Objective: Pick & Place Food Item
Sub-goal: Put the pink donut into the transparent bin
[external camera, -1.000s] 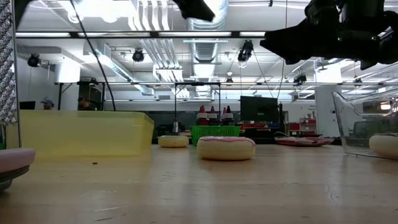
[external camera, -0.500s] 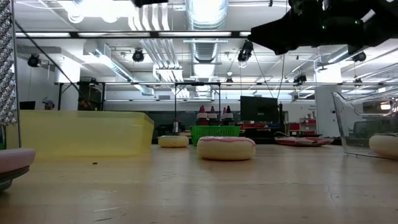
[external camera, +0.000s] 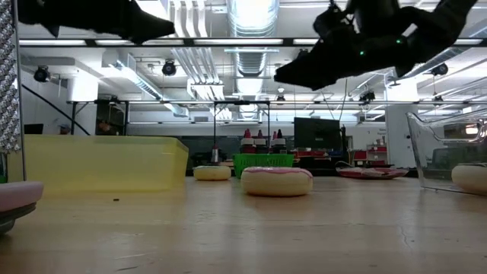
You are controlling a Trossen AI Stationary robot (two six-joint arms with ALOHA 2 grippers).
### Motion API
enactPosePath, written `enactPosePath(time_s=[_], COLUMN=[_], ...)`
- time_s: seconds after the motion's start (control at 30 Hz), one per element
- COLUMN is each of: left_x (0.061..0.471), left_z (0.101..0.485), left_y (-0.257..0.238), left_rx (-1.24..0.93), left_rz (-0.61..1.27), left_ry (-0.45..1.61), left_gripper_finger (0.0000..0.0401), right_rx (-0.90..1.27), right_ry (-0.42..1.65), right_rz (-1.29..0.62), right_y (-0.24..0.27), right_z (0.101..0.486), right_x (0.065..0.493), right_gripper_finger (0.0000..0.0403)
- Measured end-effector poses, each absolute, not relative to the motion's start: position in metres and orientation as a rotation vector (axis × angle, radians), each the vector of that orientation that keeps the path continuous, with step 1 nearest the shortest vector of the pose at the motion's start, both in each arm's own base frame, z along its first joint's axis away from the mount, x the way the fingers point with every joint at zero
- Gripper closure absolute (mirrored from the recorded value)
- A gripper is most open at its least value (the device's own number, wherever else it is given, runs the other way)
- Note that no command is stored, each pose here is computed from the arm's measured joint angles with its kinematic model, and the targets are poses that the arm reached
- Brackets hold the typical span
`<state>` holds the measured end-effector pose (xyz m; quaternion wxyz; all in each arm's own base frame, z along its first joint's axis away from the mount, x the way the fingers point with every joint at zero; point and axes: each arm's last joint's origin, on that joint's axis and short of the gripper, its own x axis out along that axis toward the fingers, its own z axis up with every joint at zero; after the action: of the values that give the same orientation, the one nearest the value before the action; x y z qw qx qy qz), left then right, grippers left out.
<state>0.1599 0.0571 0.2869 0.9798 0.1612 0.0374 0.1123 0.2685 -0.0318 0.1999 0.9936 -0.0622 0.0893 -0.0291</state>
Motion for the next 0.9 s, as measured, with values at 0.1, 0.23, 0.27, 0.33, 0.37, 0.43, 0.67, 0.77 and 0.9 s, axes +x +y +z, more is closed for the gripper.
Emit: enactPosePath(time_s=[0.1,0.23,0.27,0.33,0.37,0.43,0.67,0.77,0.9], left_x=[0.155,0.151,0.150,0.149,0.149,0.148,0.147,0.146,0.146], left_z=[0.270,0.254,0.251,0.243,0.240,0.235,0.226,0.225,0.225], left_y=[0.055,0.054,0.053,0.053,0.053,0.052,0.052,0.051,0.051], left_rx=[0.316,0.300,0.297,0.291,0.288,0.287,0.285,0.288,0.285], left_rz=[0.229,0.224,0.223,0.220,0.219,0.216,0.213,0.213,0.214], left_ry=[0.050,0.065,0.068,0.082,0.083,0.086,0.093,0.080,0.074], left_gripper_finger=[0.0199,0.0199,0.0199,0.0199,0.0199,0.0199,0.0199,0.0199,0.0199], right_rx=[-0.113,-0.098,-0.092,-0.088,-0.082,-0.064,0.018,0.045,0.063], right_ry=[0.226,0.328,0.346,0.373,0.385,0.412,0.573,0.627,0.699], right_rz=[-0.043,-0.019,-0.013,0.002,0.008,0.021,0.037,0.040,0.054], right_y=[-0.030,-0.025,-0.024,-0.020,-0.017,-0.013,-0.002,0.002,0.009], right_z=[0.196,0.196,0.197,0.199,0.200,0.201,0.200,0.201,0.201], right_x=[0.284,0.300,0.304,0.310,0.313,0.317,0.317,0.317,0.318], right_gripper_finger=[0.0165,0.0165,0.0165,0.0165,0.0166,0.0166,0.0166,0.0166,0.0166])
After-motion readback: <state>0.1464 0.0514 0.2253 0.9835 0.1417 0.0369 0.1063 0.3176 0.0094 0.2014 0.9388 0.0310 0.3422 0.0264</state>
